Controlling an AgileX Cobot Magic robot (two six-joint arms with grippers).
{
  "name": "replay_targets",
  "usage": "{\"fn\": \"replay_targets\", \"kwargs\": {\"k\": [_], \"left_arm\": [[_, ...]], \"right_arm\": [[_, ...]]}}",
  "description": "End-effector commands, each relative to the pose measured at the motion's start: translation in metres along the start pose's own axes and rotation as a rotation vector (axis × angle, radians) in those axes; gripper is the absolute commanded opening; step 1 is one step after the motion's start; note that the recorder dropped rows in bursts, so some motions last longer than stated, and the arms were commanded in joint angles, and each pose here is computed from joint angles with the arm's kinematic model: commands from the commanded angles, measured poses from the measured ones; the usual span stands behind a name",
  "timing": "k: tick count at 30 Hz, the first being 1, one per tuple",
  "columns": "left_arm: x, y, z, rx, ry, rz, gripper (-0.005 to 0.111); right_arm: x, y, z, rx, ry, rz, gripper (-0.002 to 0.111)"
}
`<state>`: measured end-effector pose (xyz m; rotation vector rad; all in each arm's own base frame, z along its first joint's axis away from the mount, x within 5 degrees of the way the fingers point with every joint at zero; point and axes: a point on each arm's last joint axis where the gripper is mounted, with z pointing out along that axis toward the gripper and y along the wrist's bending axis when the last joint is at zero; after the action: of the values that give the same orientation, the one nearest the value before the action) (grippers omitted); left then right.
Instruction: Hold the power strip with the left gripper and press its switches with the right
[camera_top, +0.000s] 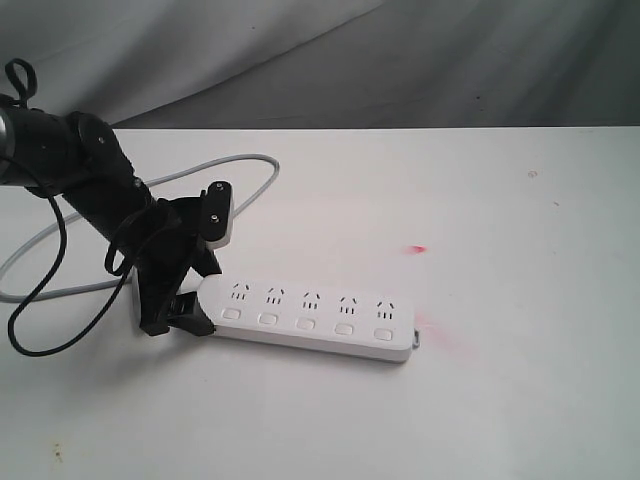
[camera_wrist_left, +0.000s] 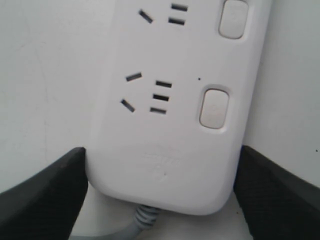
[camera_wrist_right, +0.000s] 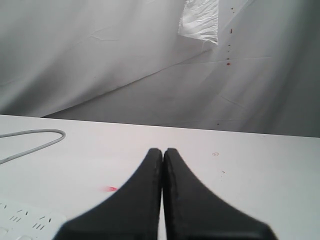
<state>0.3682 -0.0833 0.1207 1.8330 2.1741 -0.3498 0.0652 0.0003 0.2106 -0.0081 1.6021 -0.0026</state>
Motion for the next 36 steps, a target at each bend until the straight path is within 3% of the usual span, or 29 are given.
{"fn": "replay_targets", "kwargs": {"k": [1,10,17,22,28,36], "left_arm": [[-0.001,0.001,-0.001,0.003,-0.010,-0.010,0.050],[-0.003,0.001,-0.001,0.006,-0.035,-0.122,0.052],[-0.003,0.001,-0.001,0.007,-0.034,-0.169,0.087],[-0.007,0.001,-0.011,-0.019,-0.043,-0.243,0.093],[-0.019,-0.002,-0.046,-0.087,-0.084,-0.461,0.093],[-0.042,-0.039,-0.131,-0.137,-0.144,-0.396,0.092]], "right_arm": [[-0.001,-0.001,0.000,0.008,-0.013,-0.017,0.000],[-0.001,-0.001,0.000,0.008,-0.013,-0.017,0.000],[-0.001,-0.001,0.000,0.008,-0.013,-0.015,0.000],[-0.001,-0.001,0.000,0.008,-0.013,-0.015,0.000],[-0.001,-0.001,0.000,0.008,-0.013,-0.015,0.000],[-0.001,-0.001,0.000,0.008,-0.013,-0.017,0.000]]}}
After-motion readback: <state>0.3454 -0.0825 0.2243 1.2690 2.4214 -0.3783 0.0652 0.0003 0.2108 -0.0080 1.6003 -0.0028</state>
